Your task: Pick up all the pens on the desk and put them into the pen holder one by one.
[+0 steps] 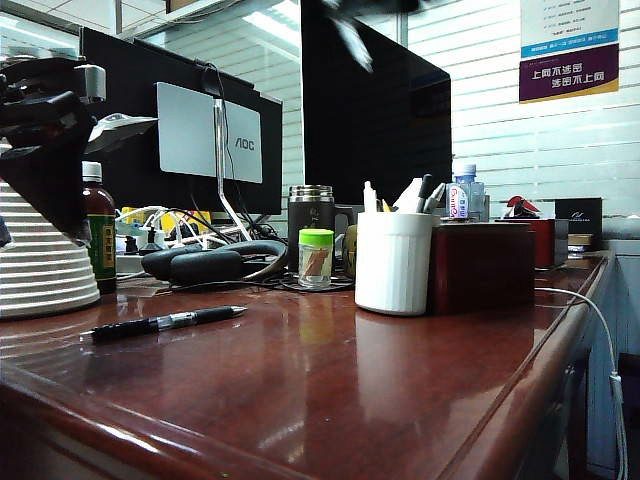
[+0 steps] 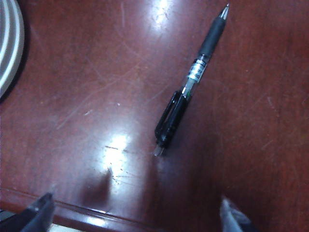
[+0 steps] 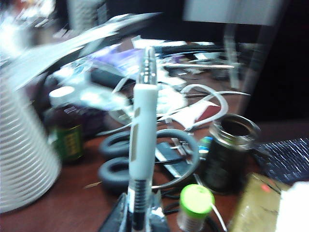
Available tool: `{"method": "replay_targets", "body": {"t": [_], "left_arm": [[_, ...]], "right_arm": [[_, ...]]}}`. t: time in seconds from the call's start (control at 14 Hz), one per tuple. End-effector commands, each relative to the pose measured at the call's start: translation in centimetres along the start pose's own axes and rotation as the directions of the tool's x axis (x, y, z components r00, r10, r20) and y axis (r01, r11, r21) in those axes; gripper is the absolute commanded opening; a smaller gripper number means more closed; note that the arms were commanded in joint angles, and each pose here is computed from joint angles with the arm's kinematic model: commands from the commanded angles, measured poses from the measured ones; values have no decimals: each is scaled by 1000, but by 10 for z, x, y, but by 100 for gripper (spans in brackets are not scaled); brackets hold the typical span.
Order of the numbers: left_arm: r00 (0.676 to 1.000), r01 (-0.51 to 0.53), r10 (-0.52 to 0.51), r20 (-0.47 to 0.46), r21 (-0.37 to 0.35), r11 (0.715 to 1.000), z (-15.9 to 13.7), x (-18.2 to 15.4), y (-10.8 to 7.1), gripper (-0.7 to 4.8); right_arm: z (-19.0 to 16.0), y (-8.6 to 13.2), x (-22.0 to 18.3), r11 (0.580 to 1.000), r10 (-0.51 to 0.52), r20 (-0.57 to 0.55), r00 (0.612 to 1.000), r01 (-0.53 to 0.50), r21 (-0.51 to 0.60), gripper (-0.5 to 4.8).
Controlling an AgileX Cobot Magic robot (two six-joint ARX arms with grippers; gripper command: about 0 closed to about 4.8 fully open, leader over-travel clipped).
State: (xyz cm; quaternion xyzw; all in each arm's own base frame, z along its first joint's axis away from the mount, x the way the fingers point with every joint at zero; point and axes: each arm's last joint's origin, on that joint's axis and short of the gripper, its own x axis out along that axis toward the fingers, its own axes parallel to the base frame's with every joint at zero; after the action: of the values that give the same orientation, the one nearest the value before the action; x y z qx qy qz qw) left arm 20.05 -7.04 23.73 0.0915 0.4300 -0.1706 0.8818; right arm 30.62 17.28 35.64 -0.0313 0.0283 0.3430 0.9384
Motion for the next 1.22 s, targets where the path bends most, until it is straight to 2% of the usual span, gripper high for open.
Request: {"method": "replay_targets", "body": {"t": [0.07, 0.29, 0.36, 0.57, 1.0, 1.22], "left_arm": [[1000, -30, 30, 5, 0, 1000, 1, -1, 1, 479], [999, -31, 31, 12, 0, 1000, 2, -1, 1, 479], [999, -31, 31, 12, 0, 1000, 2, -1, 1, 479], [999, -49, 49, 12, 0, 999, 2, -1, 1, 479], [998, -56, 56, 35, -1, 998, 4, -1, 2, 479], [997, -72, 72, 32, -1, 997, 3, 0, 2, 479]], "right_arm": [[-54, -6, -5, 996, -30, 40, 999, 27, 79, -5], [-106, -5, -4, 995, -59, 13, 998, 58, 84, -5], [-111, -6, -2, 995, -62, 3, 998, 61, 80, -5], [-112, -10, 3, 996, -75, 72, 995, 72, 48, -5], [-139, -14, 16, 991, -120, -5, 993, 120, 54, -5], [-141, -14, 16, 991, -123, -9, 992, 123, 54, -5]]}}
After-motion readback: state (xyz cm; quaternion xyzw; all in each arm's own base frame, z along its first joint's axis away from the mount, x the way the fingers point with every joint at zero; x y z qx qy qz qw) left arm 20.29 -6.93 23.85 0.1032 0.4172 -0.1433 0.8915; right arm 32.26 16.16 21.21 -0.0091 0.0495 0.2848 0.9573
